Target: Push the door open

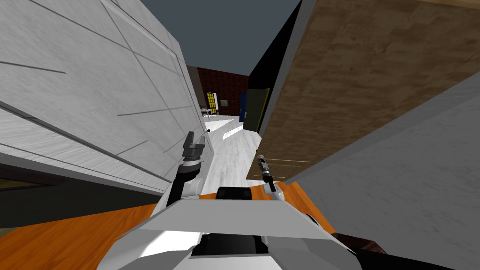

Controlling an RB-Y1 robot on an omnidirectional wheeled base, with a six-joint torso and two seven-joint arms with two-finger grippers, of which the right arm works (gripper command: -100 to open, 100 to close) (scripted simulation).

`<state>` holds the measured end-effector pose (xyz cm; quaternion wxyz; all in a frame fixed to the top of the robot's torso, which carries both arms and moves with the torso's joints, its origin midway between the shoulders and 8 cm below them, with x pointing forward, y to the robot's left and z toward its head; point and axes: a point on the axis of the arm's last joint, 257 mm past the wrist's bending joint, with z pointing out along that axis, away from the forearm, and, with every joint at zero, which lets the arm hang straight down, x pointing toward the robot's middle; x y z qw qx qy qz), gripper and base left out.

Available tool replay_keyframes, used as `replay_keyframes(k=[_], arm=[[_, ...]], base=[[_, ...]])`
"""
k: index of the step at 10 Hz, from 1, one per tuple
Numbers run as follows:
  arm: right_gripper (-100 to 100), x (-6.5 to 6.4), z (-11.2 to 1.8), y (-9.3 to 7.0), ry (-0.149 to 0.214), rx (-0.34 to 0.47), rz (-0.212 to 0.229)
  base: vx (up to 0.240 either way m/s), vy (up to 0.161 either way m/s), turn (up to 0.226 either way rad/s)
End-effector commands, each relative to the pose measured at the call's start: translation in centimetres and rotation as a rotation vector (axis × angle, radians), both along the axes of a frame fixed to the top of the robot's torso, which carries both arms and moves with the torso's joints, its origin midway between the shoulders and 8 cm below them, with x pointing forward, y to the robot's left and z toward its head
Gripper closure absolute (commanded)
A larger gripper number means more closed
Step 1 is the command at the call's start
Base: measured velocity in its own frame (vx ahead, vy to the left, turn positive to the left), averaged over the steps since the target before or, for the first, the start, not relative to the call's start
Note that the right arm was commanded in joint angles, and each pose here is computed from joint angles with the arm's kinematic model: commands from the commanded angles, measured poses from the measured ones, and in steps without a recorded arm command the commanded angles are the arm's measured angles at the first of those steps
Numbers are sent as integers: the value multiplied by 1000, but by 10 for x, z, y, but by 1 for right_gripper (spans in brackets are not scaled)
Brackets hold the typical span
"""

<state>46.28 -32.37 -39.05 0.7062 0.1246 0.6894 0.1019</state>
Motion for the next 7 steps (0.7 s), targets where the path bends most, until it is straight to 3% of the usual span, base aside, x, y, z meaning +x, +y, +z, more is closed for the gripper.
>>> replay_keyframes(k=[1, 7], arm=[[100, 3, 7, -6, -22, 62, -16], [100, 2, 10, -12, -44, 207, -42]], base=[[57, -12, 30], [30, -6, 19]])
